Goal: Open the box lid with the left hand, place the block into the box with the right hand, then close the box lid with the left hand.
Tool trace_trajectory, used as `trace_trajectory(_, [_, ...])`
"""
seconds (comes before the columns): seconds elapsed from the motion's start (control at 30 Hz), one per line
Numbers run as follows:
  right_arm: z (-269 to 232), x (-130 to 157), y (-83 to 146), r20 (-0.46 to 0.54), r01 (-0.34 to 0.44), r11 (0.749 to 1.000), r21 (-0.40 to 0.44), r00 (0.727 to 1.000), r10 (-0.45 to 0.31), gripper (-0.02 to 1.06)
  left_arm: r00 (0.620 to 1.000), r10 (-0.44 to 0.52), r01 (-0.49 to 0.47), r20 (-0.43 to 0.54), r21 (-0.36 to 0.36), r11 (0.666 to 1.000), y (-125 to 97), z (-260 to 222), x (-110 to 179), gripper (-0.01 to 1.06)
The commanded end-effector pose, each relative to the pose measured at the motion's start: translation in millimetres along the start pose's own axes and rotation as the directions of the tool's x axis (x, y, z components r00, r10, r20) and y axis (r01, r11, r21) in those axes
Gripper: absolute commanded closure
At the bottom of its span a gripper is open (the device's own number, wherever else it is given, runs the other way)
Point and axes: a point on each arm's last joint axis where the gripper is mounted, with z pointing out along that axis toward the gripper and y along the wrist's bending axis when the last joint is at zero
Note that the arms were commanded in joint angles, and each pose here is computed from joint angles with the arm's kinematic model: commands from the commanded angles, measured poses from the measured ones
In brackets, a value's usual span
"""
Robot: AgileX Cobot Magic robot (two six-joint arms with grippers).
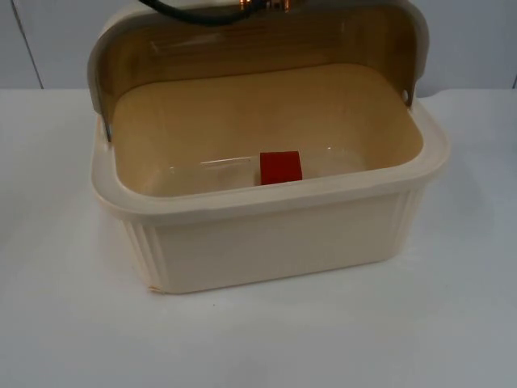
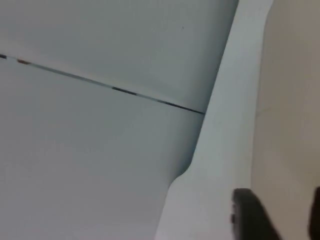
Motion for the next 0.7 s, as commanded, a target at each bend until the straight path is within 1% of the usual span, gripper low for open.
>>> trace_trajectory(0.0, [-4.0, 0.0, 1.7, 0.012, 0.006, 1.0, -0.008, 1.0, -0.006, 0.0, 1.0, -0.022, 0.022, 0.021, 0.011, 1.0, -0.4, -2.2, -3.3, 0.85])
trace_trajectory(0.03, [-4.0, 0.2, 1.7, 0.009, 0.006, 1.0, -0.008, 1.0, -0.006, 0.0, 0.999, -0.026, 0.026, 0.026, 0.015, 1.0, -0.8, -2.2, -3.8, 0.94])
trace_trajectory(0.07, [-4.0, 0.2, 1.7, 0.009, 0.006, 1.0, -0.008, 1.0, -0.006, 0.0, 0.999, -0.034, 0.034, 0.035, 0.023, 0.999, -1.4, -2.3, -4.6, 1.06])
trace_trajectory(0.23, [-4.0, 0.2, 1.7, 0.009, 0.006, 1.0, -0.008, 1.0, -0.006, 0.0, 0.998, -0.04, 0.038, 0.05, 0.035, 0.999, -2.4, -2.3, -6.0, 1.05])
trace_trajectory(0.3, [-4.0, 0.2, 1.7, 0.009, 0.006, 1.0, -0.008, 1.0, -0.006, 0.0, 0.999, -0.022, 0.019, 0.048, 0.075, 0.997, -6.3, -1.7, -5.8, 1.05])
trace_trajectory(0.37, [-4.0, -0.2, 1.7, 0.014, 0.006, 1.0, -0.008, 1.0, -0.006, 0.0, 0.997, -0.02, 0.012, 0.07, 0.114, 0.993, -10.0, -1.2, -7.8, 1.05])
trace_trajectory(0.47, [-4.0, -0.2, 1.7, 0.014, 0.006, 1.0, -0.008, 1.0, -0.006, 0.0, 0.997, -0.025, 0.015, 0.075, 0.127, 0.992, -11.8, 1.5, -8.0, 1.05])
trace_trajectory(0.53, [-4.0, -0.2, 1.7, 0.014, 0.006, 1.0, -0.008, 1.0, -0.006, 0.0, 0.998, -0.02, 0.011, 0.055, 0.161, 0.987, -15.9, 6.0, -5.7, 1.05])
trace_trajectory(0.57, [-4.0, -0.2, 1.7, 0.014, 0.006, 1.0, -0.008, 1.0, -0.006, 0.0, 0.999, -0.018, 0.01, 0.036, 0.191, 0.982, -19.7, 10.8, -3.3, 1.05])
trace_trajectory(0.6, [-4.0, -0.2, 1.7, 0.014, 0.006, 1.0, -0.008, 1.0, -0.006, 0.0, 0.999, -0.018, 0.01, 0.036, 0.191, 0.982, -19.7, 10.8, -3.3, 1.05])
trace_trajectory(0.67, [-4.0, -0.2, 1.7, 0.014, 0.006, 1.0, -0.008, 1.0, -0.006, 0.0, 1.0, -0.015, 0.011, 0.016, 0.22, 0.976, -23.4, 15.1, -1.0, 1.05])
